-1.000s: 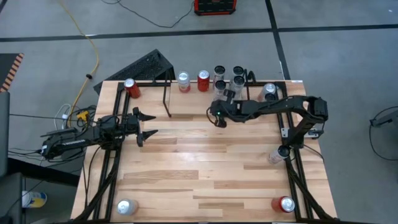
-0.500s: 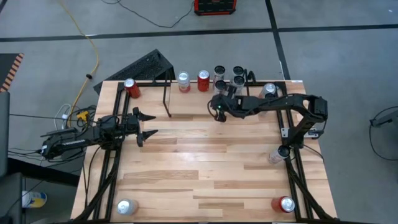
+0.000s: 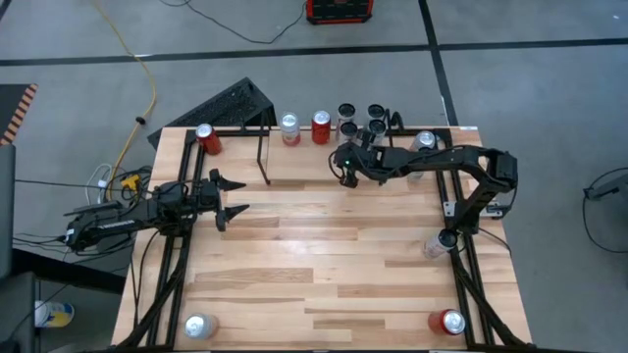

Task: Place canned beverage on shelf
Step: Put the left white pink soda can on the shelf aligned with the other white pink soda can

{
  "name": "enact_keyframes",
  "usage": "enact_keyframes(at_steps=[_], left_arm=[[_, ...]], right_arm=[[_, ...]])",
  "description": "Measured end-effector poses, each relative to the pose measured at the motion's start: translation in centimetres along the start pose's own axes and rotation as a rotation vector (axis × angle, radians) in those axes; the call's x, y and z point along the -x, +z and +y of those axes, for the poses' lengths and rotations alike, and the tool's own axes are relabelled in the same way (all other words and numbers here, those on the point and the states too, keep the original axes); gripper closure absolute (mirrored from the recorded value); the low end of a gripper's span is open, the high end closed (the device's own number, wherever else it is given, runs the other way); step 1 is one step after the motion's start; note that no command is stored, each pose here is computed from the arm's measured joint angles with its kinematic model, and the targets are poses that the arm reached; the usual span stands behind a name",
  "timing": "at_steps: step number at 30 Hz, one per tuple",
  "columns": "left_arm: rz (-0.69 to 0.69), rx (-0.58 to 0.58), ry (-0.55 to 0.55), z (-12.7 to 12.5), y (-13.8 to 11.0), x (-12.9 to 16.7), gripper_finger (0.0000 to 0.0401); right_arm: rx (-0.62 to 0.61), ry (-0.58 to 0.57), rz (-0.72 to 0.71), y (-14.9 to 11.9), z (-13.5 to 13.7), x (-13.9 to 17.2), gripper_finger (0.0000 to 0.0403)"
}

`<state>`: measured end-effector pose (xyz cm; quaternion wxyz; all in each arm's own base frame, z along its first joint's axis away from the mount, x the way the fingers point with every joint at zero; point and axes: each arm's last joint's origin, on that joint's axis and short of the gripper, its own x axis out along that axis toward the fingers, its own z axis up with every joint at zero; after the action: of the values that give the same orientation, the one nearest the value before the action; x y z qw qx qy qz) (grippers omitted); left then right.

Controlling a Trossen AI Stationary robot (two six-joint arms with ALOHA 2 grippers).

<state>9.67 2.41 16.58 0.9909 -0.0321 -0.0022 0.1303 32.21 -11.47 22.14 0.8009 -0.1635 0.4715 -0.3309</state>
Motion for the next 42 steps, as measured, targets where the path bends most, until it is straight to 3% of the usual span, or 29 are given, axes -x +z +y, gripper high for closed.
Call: enact_keyframes(at_steps=[4, 13, 25, 42], left_arm=[[0.000, 0.000, 0.000, 0.0, 0.0, 0.0, 0.0078], [0.000, 0.000, 0.000, 0.0, 0.0, 0.0, 0.0078], [0.000, 0.000, 0.000, 0.0, 0.0, 0.0, 0.0078], [0.000, 0.000, 0.000, 0.0, 0.0, 0.0, 0.0078]], right_arm=[[-0.016, 0.063, -0.012, 0.0, -0.1, -0.2, 0.0383], [-0.027, 0.077, -0.025, 0.2, 0.6, 0.3, 0.0383], [0.067, -0.014, 0.045, -0.3, 4.3, -2.1, 0.0386], [0.040, -0.086, 0.064, -0.4, 2.8, -3.1, 0.0386]])
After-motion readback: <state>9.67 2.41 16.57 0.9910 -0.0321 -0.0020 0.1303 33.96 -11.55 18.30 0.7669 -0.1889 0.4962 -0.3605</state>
